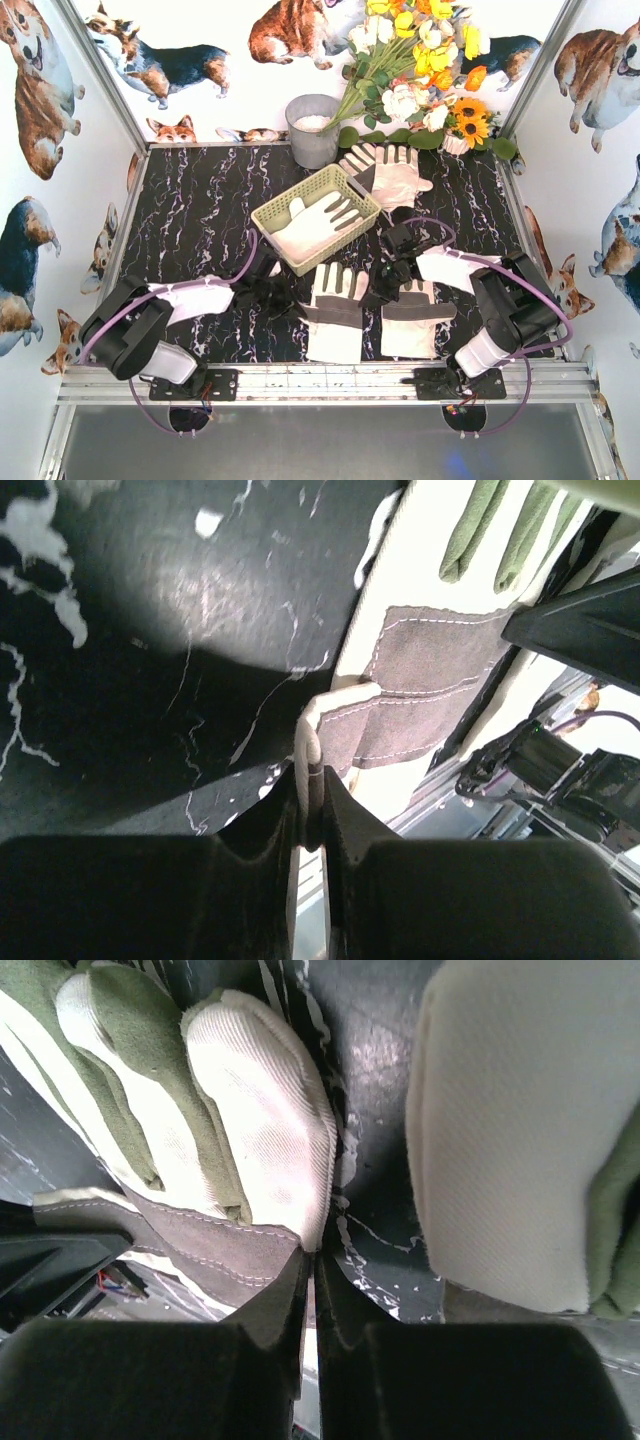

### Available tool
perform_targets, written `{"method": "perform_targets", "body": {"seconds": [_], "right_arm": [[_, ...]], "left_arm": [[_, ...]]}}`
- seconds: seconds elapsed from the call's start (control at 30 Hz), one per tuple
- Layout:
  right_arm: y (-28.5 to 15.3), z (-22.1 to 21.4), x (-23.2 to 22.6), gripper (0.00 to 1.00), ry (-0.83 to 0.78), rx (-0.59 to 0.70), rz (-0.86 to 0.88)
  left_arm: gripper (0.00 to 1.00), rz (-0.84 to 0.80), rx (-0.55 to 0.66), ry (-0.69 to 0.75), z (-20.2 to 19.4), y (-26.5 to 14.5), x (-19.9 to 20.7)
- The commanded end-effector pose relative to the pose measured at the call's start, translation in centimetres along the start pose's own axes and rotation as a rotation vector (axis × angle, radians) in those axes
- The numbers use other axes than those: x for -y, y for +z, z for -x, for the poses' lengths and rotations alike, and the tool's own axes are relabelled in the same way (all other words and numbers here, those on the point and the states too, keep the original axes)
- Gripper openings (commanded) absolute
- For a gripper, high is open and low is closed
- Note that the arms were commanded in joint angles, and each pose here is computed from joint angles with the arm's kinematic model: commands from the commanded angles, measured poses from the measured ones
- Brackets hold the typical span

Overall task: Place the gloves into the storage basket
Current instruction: Move the glove to the center of the board.

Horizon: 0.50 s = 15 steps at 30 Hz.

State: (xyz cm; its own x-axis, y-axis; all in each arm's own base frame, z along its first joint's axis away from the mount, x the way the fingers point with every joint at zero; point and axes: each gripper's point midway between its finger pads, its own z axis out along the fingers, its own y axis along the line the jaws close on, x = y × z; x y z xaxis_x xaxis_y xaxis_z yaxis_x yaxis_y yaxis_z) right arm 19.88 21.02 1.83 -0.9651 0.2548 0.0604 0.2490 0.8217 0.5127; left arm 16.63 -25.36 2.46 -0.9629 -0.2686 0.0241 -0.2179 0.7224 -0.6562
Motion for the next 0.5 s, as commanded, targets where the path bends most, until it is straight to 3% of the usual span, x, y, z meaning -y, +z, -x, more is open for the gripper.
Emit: {"method": "perform_targets", "body": {"seconds": [0.0,0.13,0.2,0.3,0.47], "right_arm": [[-0.3,2.6,-0.3,0.0,-0.035,0.084,-0.031],[0.1,3.2,-0.9,0.0,-0.052,0.073,-0.021],[0.0,3.3,-1.1,0.0,-0.06,0.07,-0.022],[-0.7,3.4,-1.4,0.03,-0.082,0.077,-0.019],[-4.2,3.1,-2.0,0.33,-0.121,0.122,0.009]], "left_arm": [[0.03,0.03,0.047,0.046,1.7,0.2,0.6],[0.03,0.042,0.087,0.035,2.9,0.0,0.6],[0.08,0.042,0.094,0.036,3.1,-0.1,0.7],[0.24,0.041,0.099,0.042,3.0,-0.5,0.9],[0.64,0.061,0.176,0.061,3.7,-3.0,1.6]]}}
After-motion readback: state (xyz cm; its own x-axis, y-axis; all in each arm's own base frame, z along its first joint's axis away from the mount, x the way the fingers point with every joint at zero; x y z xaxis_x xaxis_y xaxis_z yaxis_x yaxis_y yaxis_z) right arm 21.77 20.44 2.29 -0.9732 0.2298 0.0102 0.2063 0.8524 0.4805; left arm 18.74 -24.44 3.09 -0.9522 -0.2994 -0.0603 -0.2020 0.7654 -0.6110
